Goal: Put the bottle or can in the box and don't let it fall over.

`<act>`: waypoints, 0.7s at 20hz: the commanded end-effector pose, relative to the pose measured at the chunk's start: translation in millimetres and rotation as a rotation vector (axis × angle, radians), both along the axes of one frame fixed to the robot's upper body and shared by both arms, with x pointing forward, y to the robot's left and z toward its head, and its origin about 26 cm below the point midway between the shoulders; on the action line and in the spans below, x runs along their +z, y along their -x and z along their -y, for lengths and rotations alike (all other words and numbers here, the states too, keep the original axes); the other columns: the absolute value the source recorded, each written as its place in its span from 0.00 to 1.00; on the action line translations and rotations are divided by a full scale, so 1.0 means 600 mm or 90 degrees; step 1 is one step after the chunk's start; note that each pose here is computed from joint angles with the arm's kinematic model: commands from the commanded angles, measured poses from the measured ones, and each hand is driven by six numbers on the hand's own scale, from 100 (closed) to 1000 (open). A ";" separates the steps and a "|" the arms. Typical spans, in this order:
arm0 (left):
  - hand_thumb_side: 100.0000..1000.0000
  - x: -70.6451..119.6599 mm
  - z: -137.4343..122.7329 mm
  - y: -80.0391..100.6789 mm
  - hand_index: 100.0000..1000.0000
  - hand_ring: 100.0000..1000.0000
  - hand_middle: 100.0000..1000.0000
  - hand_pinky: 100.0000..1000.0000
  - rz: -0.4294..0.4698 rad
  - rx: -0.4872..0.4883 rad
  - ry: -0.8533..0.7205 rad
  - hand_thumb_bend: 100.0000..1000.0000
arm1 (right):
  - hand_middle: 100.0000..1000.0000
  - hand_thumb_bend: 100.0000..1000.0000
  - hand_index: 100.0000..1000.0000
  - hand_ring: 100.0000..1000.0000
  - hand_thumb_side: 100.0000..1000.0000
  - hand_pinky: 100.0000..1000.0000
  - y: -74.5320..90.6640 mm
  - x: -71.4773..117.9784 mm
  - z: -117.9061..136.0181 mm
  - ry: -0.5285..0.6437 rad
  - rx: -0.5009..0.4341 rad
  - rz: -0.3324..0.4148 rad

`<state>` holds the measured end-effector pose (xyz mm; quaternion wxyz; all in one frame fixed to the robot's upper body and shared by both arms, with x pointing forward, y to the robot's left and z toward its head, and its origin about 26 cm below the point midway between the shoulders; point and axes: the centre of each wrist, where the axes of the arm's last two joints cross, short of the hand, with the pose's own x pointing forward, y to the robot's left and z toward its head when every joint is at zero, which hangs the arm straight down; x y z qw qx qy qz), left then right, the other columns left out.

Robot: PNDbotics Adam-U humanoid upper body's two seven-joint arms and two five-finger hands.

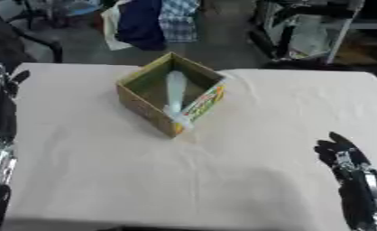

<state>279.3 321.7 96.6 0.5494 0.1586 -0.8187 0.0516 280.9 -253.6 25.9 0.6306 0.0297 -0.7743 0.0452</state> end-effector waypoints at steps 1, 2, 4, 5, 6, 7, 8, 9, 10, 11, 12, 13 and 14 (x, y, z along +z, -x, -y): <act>0.84 0.004 0.002 -0.003 0.83 0.93 0.95 0.90 0.000 -0.010 0.007 0.00 | 0.70 0.00 0.86 0.78 0.70 0.88 -0.004 0.012 0.001 -0.001 0.001 0.016; 0.84 0.002 0.004 -0.004 0.82 0.92 0.95 0.90 -0.002 -0.015 0.011 0.00 | 0.70 0.00 0.86 0.78 0.70 0.88 -0.004 0.012 0.001 -0.001 0.001 0.016; 0.85 0.000 0.008 -0.005 0.82 0.91 0.93 0.89 -0.005 -0.022 0.016 0.00 | 0.70 0.00 0.86 0.78 0.69 0.88 -0.004 0.013 0.002 -0.001 0.000 0.017; 0.85 -0.001 0.009 -0.005 0.81 0.90 0.92 0.89 -0.006 -0.024 0.017 0.00 | 0.70 0.00 0.86 0.78 0.69 0.88 -0.004 0.013 0.001 -0.001 0.001 0.018; 0.85 -0.003 0.009 -0.005 0.80 0.90 0.91 0.89 -0.008 -0.025 0.017 0.00 | 0.70 0.00 0.86 0.78 0.69 0.88 -0.005 0.014 0.001 -0.001 0.002 0.019; 0.85 -0.004 0.010 -0.004 0.80 0.89 0.91 0.89 -0.010 -0.026 0.019 0.00 | 0.70 0.00 0.86 0.78 0.69 0.88 -0.005 0.014 0.000 -0.001 0.003 0.019; 0.85 -0.005 0.010 -0.003 0.79 0.89 0.90 0.89 -0.010 -0.026 0.020 0.00 | 0.70 0.00 0.86 0.78 0.69 0.88 -0.005 0.014 0.000 -0.002 0.003 0.019; 0.85 -0.005 0.010 -0.003 0.79 0.89 0.90 0.89 -0.011 -0.027 0.021 0.00 | 0.70 0.00 0.86 0.78 0.69 0.88 -0.005 0.014 0.000 -0.001 0.003 0.018; 0.85 -0.005 0.010 -0.003 0.79 0.88 0.90 0.89 -0.011 -0.027 0.021 0.00 | 0.70 0.00 0.86 0.78 0.69 0.88 -0.005 0.014 0.000 -0.001 0.003 0.018; 0.84 -0.004 0.010 -0.003 0.79 0.88 0.90 0.89 -0.010 -0.028 0.021 0.00 | 0.70 0.00 0.86 0.78 0.69 0.88 -0.005 0.014 -0.001 -0.002 0.004 0.019; 0.85 -0.004 0.010 -0.003 0.79 0.88 0.90 0.89 -0.009 -0.028 0.022 0.00 | 0.70 0.00 0.86 0.78 0.69 0.88 -0.005 0.014 -0.001 -0.002 0.004 0.019; 0.84 -0.003 0.011 -0.003 0.79 0.88 0.89 0.88 -0.008 -0.029 0.022 0.00 | 0.70 0.00 0.86 0.78 0.69 0.88 -0.005 0.014 -0.001 -0.002 0.004 0.018; 0.84 -0.004 0.011 -0.002 0.78 0.88 0.89 0.88 -0.008 -0.030 0.023 0.00 | 0.70 0.00 0.86 0.78 0.69 0.88 -0.004 0.013 -0.001 -0.002 0.004 0.017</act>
